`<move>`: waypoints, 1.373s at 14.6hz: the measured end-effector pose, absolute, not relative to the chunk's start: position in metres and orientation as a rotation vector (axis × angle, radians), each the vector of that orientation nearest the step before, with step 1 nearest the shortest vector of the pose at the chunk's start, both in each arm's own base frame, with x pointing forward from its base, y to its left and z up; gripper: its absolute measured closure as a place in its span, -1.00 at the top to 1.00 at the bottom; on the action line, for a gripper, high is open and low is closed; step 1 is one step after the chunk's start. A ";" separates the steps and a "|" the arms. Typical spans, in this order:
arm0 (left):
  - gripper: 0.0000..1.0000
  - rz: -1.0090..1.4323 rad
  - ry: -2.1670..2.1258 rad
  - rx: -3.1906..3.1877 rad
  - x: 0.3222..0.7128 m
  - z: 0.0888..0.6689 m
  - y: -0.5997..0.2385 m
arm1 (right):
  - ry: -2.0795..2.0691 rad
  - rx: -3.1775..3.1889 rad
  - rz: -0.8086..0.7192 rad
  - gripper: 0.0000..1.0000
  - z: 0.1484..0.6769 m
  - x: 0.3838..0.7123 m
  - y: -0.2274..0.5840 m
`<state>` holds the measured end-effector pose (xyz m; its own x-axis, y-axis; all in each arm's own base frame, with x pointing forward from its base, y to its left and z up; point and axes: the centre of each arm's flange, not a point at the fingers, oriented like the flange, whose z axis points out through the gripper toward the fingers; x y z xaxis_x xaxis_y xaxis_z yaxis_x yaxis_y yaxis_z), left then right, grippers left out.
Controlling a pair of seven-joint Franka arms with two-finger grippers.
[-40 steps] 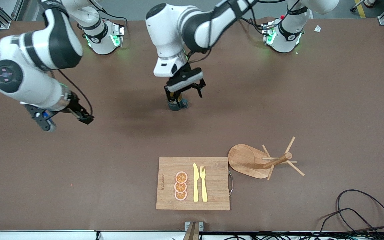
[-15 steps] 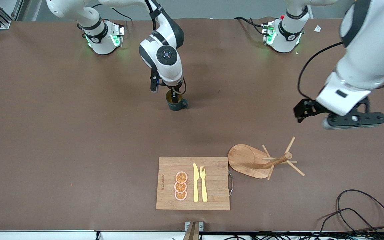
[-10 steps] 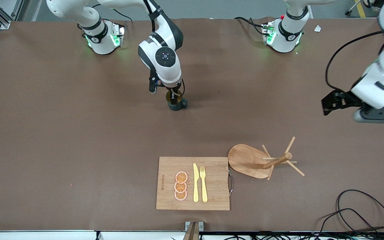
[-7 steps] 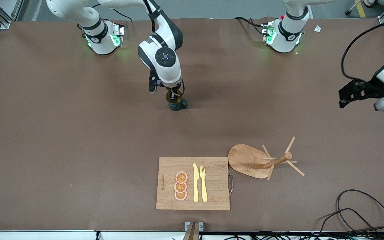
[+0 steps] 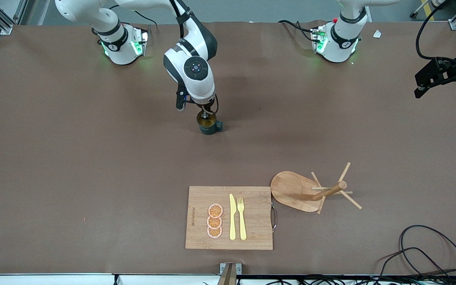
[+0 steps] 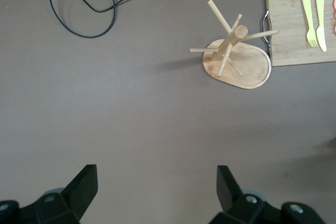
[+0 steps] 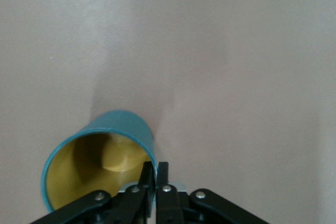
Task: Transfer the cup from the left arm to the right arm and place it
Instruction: 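Grasp the teal mug's rim with the right gripper, then carry the teal mug away from the stand with the right gripper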
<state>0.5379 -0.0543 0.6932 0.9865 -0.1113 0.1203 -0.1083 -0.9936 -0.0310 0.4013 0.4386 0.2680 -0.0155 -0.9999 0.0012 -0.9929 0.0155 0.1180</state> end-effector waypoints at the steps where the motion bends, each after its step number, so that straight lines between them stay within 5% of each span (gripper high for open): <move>1: 1.00 -0.187 0.175 -3.110 0.538 0.692 -0.052 | -2.133 2.199 -0.132 -0.92 0.273 0.404 0.438; 10: 1.00 -0.171 0.118 -3.169 0.539 0.688 -0.031 | -1.489 2.733 -0.196 -0.92 0.329 0.471 0.353; 20: 1.00 -0.164 0.048 -3.169 0.539 0.686 -0.034 | -0.438 3.155 -0.335 -0.92 0.383 0.544 0.130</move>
